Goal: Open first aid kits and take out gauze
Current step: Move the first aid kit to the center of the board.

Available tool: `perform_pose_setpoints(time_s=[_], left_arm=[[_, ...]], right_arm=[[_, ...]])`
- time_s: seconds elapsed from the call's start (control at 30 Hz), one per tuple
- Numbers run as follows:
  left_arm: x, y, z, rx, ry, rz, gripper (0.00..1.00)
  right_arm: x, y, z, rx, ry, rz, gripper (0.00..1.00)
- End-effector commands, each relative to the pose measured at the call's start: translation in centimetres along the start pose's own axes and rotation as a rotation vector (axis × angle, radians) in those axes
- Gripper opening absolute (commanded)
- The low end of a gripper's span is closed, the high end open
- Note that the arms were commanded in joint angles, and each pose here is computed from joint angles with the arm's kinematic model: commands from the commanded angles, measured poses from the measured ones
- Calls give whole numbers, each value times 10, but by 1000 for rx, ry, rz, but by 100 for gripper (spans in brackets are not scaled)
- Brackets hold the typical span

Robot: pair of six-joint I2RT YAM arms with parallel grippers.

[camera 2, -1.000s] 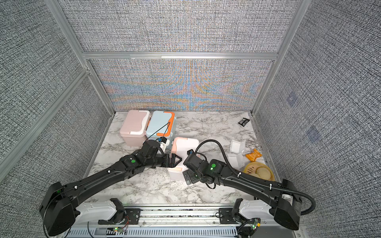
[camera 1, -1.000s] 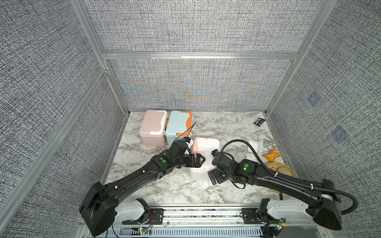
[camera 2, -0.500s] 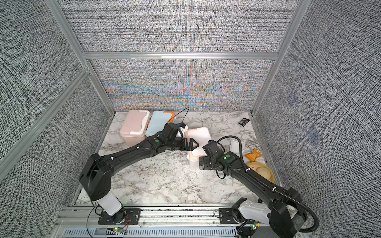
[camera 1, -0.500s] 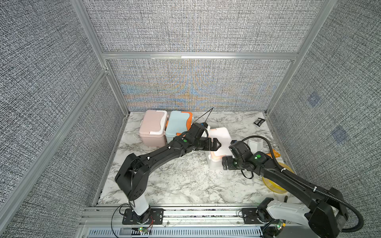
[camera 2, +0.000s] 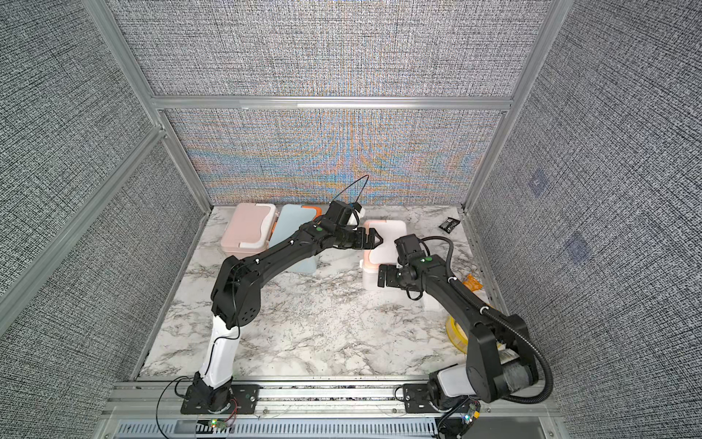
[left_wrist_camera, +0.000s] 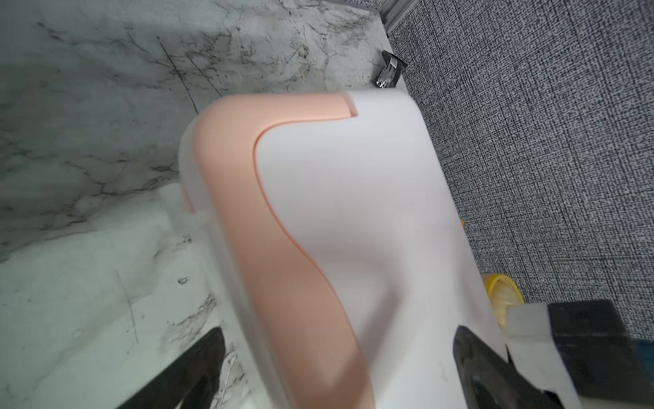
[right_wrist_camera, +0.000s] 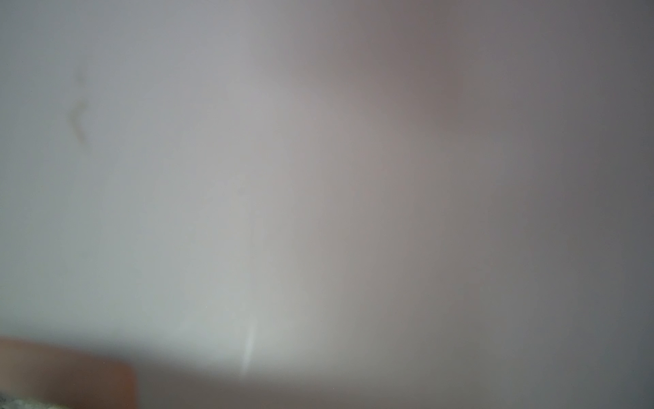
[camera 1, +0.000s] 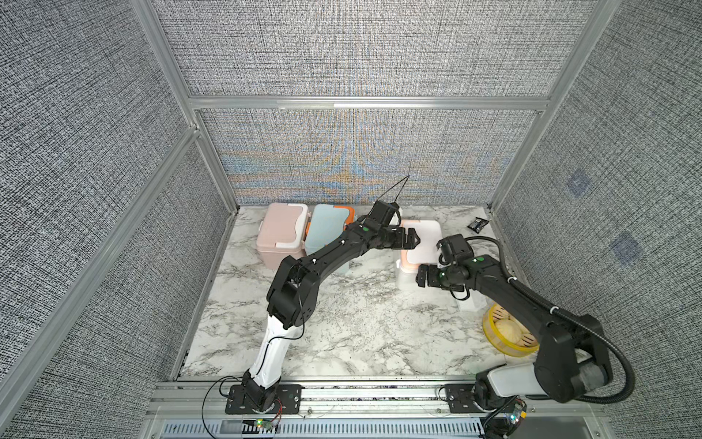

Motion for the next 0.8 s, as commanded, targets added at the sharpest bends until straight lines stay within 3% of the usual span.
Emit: perform_pose_setpoints(time_s=[0.0, 0.37, 0.53, 0.77], left_arm=[[7, 6, 3, -2, -7, 8, 100], [27, 10, 9, -35, -32, -9, 99], [26, -24, -1, -22, 3, -55, 100], [44, -85, 2, 145, 107, -161, 99]], right_arm=[[16, 6, -7, 33, -1, -13, 99], [35, 13, -22, 46, 30, 10, 99], [28, 1, -31, 29, 59, 0, 99], [7, -39, -11, 202, 37, -104, 99]])
Point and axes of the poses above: each gripper's point midway between its finger pads, its own y axis out along the fingers, its own z axis along the line the jaws close on, x = y × z, the point moved 10 cm from there along -y, back along the fingers, and after that the axes turned 12 degrees about -y, right-handed, at the moved point
